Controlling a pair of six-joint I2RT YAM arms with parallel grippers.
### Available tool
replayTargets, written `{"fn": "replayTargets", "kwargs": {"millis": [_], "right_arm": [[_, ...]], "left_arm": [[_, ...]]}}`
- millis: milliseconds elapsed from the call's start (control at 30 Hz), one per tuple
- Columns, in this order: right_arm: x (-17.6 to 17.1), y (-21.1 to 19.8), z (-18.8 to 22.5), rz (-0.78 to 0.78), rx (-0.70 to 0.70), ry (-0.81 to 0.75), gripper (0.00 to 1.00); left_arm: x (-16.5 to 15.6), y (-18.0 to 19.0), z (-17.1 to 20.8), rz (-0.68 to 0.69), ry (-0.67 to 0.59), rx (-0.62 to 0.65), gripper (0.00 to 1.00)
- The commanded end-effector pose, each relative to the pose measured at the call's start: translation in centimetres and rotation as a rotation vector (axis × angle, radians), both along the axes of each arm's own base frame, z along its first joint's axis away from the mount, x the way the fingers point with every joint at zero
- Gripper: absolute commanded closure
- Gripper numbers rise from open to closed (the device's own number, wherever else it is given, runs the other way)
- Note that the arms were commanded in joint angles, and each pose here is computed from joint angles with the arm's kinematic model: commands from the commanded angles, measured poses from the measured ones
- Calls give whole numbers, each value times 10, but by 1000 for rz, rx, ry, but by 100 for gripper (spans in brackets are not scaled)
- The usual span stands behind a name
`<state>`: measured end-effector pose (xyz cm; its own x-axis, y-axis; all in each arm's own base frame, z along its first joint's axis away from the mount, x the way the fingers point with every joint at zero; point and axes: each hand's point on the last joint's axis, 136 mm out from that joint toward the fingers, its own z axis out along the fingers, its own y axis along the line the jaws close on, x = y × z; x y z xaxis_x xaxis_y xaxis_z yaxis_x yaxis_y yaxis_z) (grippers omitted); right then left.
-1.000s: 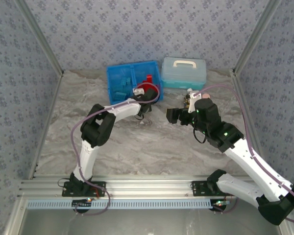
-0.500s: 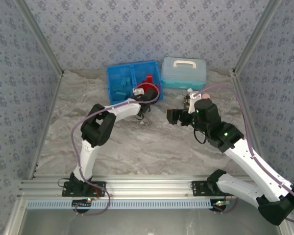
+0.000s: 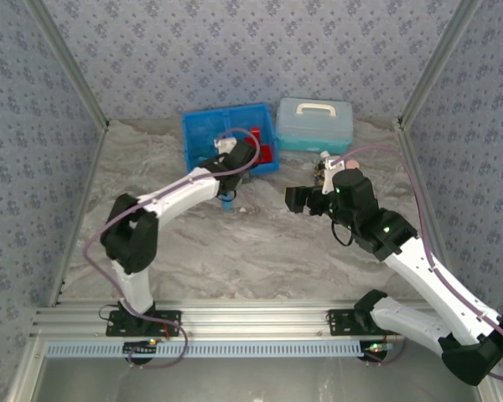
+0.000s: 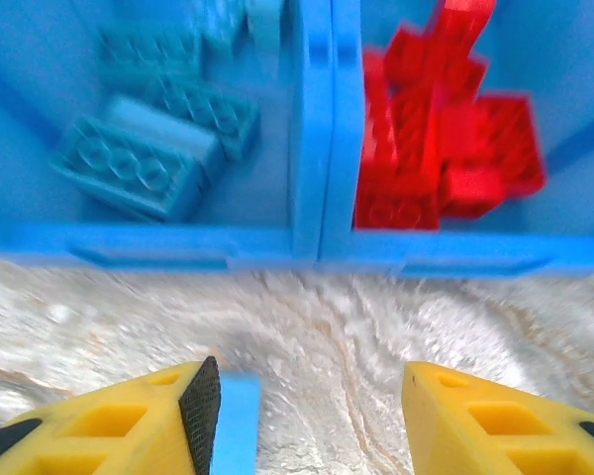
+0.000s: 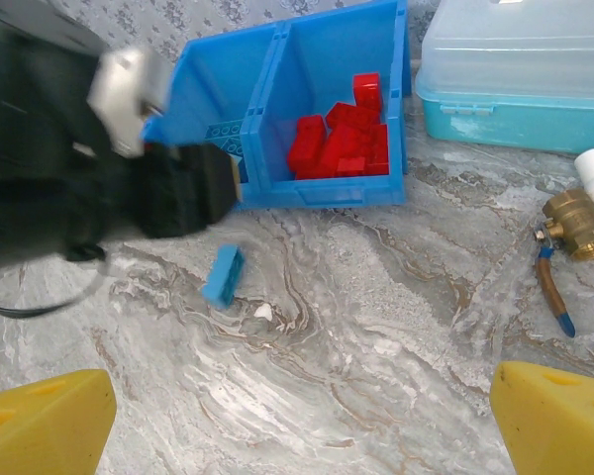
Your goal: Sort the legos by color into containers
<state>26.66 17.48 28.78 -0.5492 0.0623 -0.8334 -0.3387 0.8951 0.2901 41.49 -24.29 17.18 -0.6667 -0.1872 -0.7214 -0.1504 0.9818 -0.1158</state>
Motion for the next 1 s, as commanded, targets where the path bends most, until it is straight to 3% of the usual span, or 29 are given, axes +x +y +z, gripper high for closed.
{"fn": "replayTargets", "kwargs": {"millis": [0, 100, 200, 300, 433, 600, 800, 967], "right_arm": [[0, 0, 11, -10, 22, -21, 0], [0, 2, 12, -4, 30, -23, 0], [-1, 1, 14, -5, 27, -25, 0], [0, -1, 14, -13, 21, -28, 0], [1, 3, 14, 0, 29, -30, 0], [1, 5, 15, 6, 30, -26, 0], [-2, 5, 14, 4, 39, -20, 0], [-5, 0, 15, -8, 24, -24, 0]], "left_arm": [[7, 39, 45, 54, -76, 65, 48], [23, 55, 51, 56, -62, 22, 47], [19, 45, 37, -16, 8, -13, 23], [-10, 30, 7, -75, 148, -65, 11], [-58, -3, -24, -307, 220, -40, 2], [-89, 1, -73, -489, 340, 117, 3], [-85, 4, -109, -568, 394, 209, 4], [-91, 3, -138, -599, 495, 210, 32]]}}
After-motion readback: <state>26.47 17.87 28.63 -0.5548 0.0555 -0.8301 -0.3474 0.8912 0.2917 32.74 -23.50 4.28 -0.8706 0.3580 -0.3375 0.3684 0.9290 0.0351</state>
